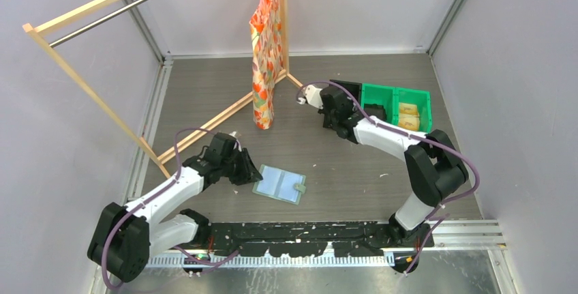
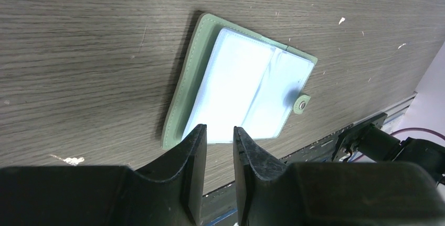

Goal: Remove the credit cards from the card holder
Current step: Place the credit card in the storage box.

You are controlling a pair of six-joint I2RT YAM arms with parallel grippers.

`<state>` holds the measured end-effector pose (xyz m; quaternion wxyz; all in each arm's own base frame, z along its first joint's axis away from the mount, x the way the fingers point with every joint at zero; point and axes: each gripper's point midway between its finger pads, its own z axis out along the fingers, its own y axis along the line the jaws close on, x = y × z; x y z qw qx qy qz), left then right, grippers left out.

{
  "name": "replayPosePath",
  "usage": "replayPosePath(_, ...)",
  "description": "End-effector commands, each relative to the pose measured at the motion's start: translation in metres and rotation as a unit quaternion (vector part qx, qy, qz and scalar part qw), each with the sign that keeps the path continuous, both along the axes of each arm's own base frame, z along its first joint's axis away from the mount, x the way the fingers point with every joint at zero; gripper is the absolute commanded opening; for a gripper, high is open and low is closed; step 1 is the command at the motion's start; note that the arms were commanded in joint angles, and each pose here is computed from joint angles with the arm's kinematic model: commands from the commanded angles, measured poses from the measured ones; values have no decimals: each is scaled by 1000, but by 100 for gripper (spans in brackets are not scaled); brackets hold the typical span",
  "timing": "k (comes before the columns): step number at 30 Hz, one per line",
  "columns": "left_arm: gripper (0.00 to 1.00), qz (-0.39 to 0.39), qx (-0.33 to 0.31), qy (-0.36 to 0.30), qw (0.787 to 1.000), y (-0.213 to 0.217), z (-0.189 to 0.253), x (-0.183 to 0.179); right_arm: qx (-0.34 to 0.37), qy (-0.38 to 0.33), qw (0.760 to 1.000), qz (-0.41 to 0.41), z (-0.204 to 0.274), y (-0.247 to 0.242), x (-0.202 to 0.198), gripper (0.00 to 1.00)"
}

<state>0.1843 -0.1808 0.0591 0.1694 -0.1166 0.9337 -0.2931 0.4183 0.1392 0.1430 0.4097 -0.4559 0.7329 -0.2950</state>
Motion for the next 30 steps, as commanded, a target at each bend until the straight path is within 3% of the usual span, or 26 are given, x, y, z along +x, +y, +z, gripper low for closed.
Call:
replayPosePath(1, 27, 3, -4, -5, 1000, 1, 0, 1, 4, -26, 999, 44, 3, 7, 23, 1)
replayPosePath(15, 27, 9, -1, -9, 1000, 5, 1, -2, -28, -14, 999, 38, -43, -8, 41, 2)
replayPosePath(18, 27, 7, 0, -9, 1000, 5, 1, -2, -19, -15, 999, 23, -44, -8, 43, 15)
replayPosePath(21, 27, 7, 2, -9, 1000, 5, 0, -1, -5, -26, 999, 19, -39, -8, 43, 36)
replayPosePath(24, 27, 7, 2, -10, 1000, 5, 1, 0, 19, -47, 999, 16, -23, -6, 43, 43)
replayPosePath(30, 27, 3, -4, -13, 1000, 3, 5, 0, 62, -76, 995, 7, 29, -8, 34, 44)
